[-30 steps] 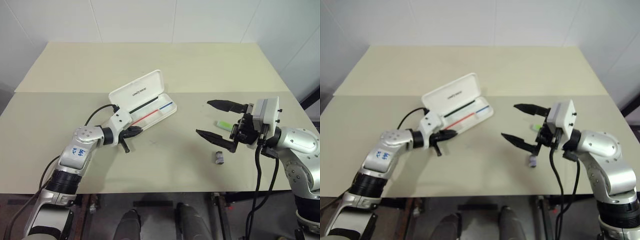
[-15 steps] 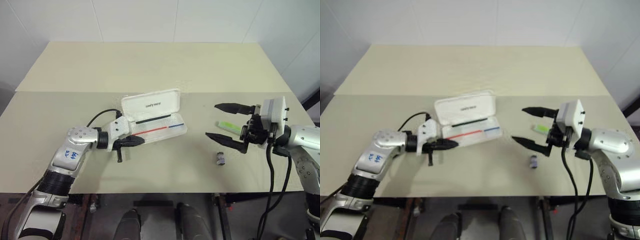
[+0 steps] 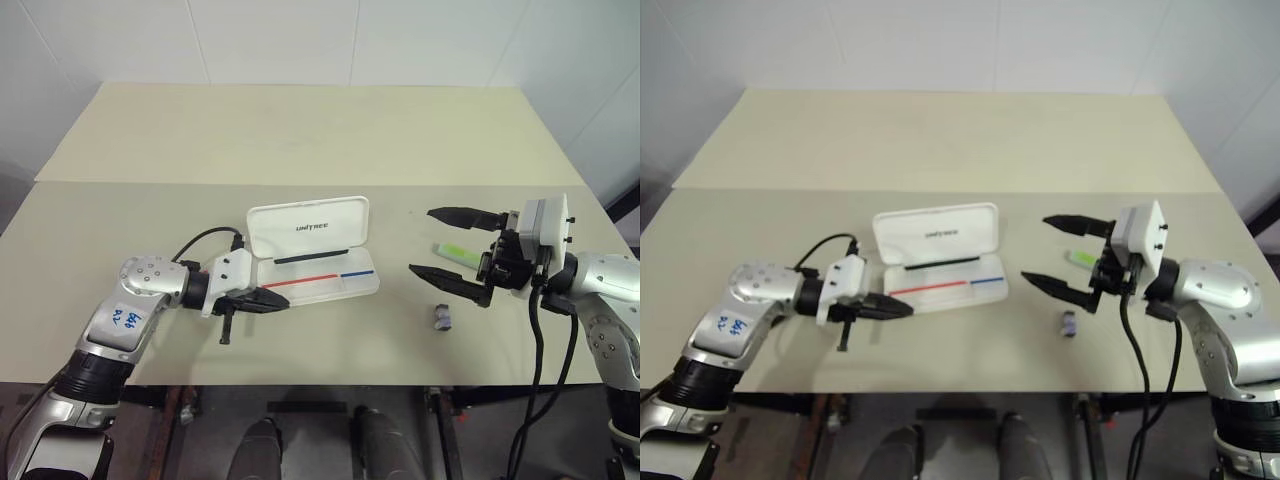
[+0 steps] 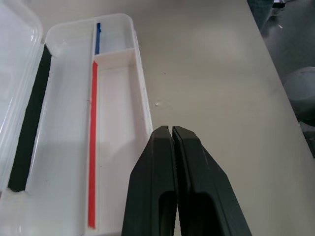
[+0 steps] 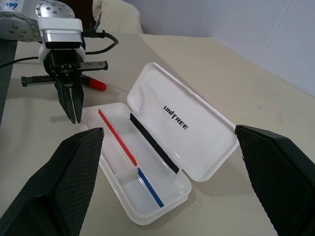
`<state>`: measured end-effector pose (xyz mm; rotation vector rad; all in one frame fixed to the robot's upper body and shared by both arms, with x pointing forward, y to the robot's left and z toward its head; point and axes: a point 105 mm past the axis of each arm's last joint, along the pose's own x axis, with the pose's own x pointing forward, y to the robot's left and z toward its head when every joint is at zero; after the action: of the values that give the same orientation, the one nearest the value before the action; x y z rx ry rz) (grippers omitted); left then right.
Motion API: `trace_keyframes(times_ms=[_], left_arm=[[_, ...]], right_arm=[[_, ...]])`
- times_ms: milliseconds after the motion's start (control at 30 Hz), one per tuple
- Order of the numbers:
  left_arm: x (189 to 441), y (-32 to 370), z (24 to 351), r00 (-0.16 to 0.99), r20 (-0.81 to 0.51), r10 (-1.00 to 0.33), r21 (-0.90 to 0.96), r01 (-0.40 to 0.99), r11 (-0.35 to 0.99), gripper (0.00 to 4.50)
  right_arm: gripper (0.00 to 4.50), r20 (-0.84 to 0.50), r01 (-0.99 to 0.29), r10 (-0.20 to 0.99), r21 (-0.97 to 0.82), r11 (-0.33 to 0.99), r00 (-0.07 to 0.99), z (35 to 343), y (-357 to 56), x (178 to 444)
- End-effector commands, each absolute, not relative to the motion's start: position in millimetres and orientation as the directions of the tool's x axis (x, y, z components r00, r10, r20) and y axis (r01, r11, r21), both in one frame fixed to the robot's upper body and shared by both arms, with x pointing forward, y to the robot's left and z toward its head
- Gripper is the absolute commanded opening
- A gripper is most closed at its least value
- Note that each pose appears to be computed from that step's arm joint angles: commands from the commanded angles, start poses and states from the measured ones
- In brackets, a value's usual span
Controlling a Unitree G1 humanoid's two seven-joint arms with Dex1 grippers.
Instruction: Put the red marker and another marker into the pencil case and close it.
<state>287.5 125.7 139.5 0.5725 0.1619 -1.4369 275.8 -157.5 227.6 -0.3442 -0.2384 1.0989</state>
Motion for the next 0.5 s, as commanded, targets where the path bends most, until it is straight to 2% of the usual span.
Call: trace_keyframes(times_ms=[33, 300, 433, 500], left_arm=[[284.4, 113.6, 144.5, 0.125, -0.430, -0.894, 0.316, 0.949, -0.019, 0.03], [286.3, 110.3, 146.4, 0.114, -0.431, -0.895, 0.336, 0.941, -0.041, 0.03], [287.3, 106.8, 159.8, 0.117, -0.361, -0.925, 0.367, 0.930, -0.026, 0.03], [286.4, 105.1, 170.8, 0.113, -0.294, -0.949, 0.361, 0.933, -0.001, 0.42]], right_arm=[[4.50, 0.046, -0.809, 0.904, -0.429, 0.403, 0.426, 236.6, -153.1, 270.1], [4.50, 0.052, -0.803, 0.901, -0.432, 0.410, 0.432, 238.0, -153.3, 270.2], [4.50, 0.052, -0.804, 0.900, -0.430, 0.411, 0.432, 237.1, -153.4, 270.0], [4.50, 0.053, -0.806, 0.901, -0.427, 0.411, 0.431, 236.5, -152.8, 270.3]])
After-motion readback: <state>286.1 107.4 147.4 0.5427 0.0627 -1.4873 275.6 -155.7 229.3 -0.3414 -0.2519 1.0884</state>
